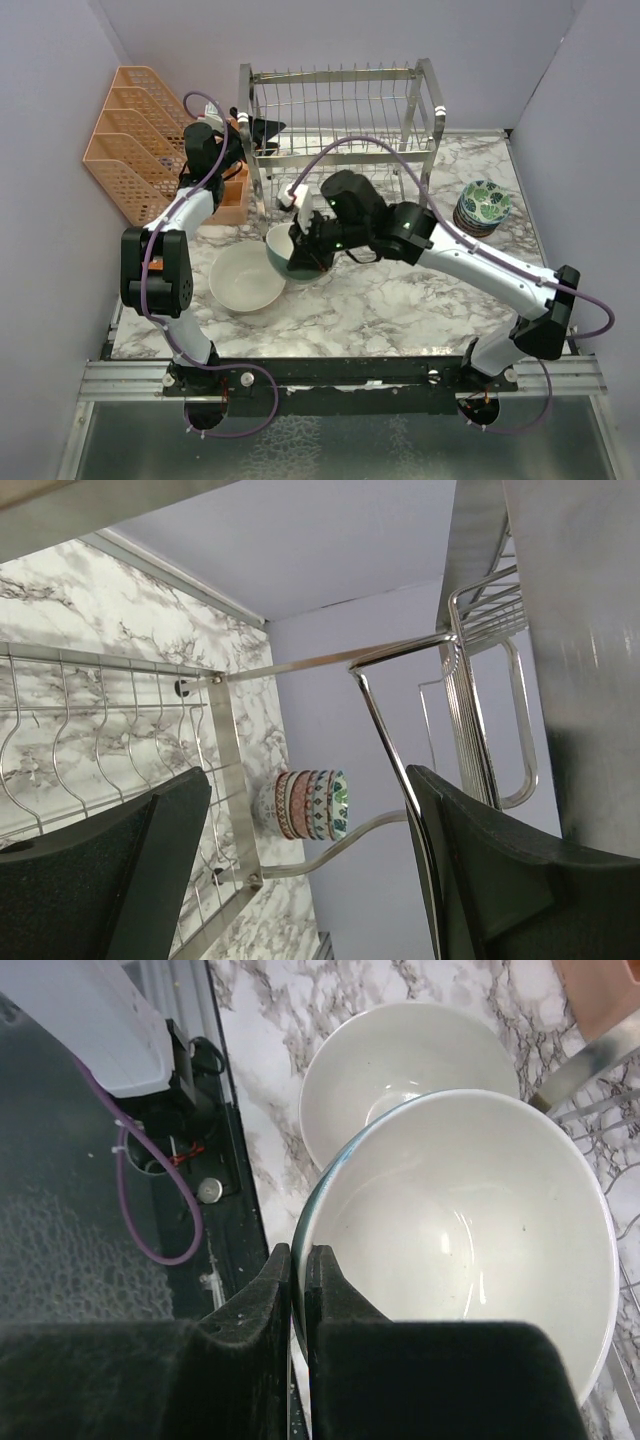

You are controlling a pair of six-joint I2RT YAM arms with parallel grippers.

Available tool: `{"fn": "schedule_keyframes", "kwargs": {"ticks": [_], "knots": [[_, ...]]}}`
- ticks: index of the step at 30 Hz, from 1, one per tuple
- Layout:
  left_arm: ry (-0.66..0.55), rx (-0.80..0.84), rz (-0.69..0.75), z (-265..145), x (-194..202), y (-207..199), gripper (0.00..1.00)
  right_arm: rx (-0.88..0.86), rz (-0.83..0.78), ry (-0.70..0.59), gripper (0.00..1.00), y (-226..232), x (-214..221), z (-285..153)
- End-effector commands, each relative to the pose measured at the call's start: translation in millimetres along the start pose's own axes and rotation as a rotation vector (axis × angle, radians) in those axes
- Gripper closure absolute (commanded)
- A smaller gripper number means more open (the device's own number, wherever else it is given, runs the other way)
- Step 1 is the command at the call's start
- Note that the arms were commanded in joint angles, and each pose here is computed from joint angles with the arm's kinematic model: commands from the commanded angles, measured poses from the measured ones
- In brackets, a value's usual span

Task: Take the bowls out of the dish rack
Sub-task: Place the bowl with the bowl.

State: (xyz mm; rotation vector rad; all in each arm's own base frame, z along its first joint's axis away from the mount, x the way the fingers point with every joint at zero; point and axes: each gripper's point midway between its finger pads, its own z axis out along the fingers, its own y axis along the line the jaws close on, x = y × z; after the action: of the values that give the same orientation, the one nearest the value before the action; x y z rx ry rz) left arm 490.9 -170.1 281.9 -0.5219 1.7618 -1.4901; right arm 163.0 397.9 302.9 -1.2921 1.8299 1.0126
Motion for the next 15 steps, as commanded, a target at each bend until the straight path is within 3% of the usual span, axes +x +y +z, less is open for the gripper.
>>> {"fn": "schedule_keyframes", "kwargs": {"ticks": [1, 15], "knots": [[0.206, -0.176, -0.029, -11, 50, 71, 0.20, 0.090, -0.188, -0.128, 0.99, 8, -45, 17], [0.168, -0.221, -0.030, -45, 37, 90, 0.20, 0.210, -0.413, -0.059, 0.99, 15, -33, 92]]}}
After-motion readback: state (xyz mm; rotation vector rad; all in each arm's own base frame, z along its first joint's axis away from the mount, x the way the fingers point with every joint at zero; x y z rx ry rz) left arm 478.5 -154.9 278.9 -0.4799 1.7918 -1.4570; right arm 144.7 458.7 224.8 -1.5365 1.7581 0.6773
